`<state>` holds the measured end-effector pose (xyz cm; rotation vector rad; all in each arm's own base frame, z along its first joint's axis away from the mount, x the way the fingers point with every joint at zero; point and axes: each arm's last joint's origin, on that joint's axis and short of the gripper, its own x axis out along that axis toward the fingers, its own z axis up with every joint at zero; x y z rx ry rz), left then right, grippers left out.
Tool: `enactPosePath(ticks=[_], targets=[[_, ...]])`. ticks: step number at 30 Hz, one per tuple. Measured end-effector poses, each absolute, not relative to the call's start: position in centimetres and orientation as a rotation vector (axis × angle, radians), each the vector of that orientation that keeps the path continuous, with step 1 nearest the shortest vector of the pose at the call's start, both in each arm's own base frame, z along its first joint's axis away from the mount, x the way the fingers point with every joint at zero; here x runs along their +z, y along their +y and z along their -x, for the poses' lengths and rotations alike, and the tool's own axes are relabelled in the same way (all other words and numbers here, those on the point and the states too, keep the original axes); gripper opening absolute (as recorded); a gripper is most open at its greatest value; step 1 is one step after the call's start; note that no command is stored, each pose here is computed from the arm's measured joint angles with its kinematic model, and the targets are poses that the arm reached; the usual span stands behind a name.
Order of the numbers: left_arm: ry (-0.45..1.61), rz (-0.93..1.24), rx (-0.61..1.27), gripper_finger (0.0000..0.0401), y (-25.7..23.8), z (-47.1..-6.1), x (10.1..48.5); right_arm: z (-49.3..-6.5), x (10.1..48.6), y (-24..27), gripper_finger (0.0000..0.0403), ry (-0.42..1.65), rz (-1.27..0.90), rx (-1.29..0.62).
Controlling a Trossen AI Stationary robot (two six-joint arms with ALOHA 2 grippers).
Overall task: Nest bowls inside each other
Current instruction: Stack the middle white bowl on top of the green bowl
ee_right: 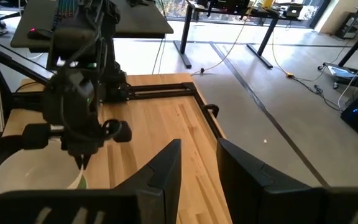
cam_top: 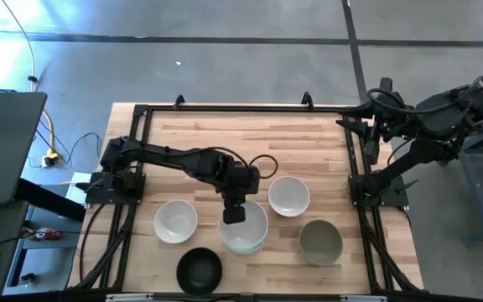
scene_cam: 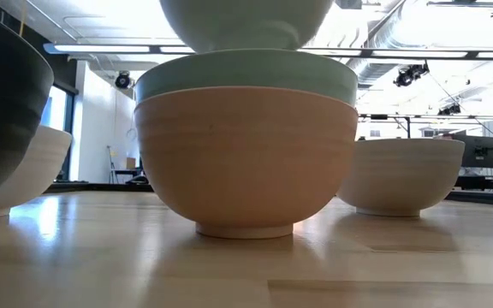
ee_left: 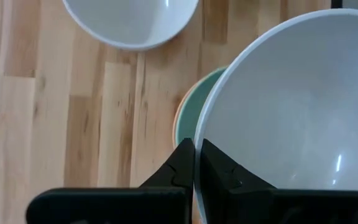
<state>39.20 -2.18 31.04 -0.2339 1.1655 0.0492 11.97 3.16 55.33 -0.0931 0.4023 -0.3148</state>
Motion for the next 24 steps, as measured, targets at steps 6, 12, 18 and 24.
enactPosePath(ticks=[6, 12, 18, 24], targets=[[1.204, 0.226, 0.048, 0.0000, -2.8, -39.6, 30.0, -12.0, 55.4, 3.2, 0.0093, 0.399, 0.089, -0.312], [1.197, 0.207, 0.061, 0.0000, -3.3, -40.0, 29.5, -12.0, 55.3, 3.2, 0.0093, 0.399, 0.083, -0.313], [1.207, 0.196, 0.080, 0.0000, -3.3, -40.5, 28.7, -12.1, 55.4, 3.3, 0.0093, 0.392, 0.074, -0.303], [1.251, 0.190, 0.084, 0.0000, -3.4, -41.1, 27.1, -12.1, 55.4, 3.3, 0.0093, 0.393, 0.072, -0.296]])
